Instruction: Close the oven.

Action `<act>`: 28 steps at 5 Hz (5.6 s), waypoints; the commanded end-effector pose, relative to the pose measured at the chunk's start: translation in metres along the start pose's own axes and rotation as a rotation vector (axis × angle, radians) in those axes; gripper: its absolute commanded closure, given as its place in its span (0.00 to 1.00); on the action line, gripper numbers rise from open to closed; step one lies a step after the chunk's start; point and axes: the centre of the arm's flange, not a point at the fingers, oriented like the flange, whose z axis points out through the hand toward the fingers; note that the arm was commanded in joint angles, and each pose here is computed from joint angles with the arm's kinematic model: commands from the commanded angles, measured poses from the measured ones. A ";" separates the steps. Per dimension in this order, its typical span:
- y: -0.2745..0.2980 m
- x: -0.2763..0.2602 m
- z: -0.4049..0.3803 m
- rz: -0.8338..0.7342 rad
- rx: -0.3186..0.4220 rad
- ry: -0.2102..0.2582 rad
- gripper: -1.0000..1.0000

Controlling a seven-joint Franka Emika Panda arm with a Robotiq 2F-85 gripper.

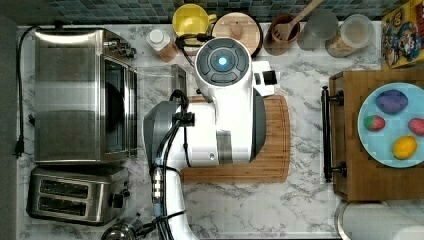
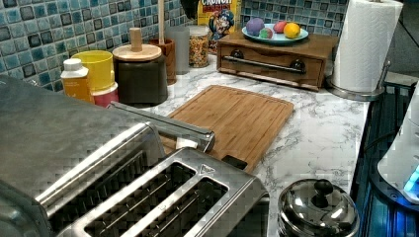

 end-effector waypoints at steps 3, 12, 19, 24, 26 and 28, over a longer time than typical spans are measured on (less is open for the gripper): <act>0.048 0.021 0.090 -0.329 0.263 -0.171 1.00; -0.018 -0.017 0.252 -0.735 0.832 -0.119 1.00; -0.052 -0.022 0.257 -0.516 0.854 -0.230 1.00; -0.129 -0.115 0.120 -0.771 0.841 -0.076 1.00; -0.176 -0.162 0.092 -0.794 0.573 0.105 1.00; -0.199 -0.167 0.048 -0.775 0.452 0.136 1.00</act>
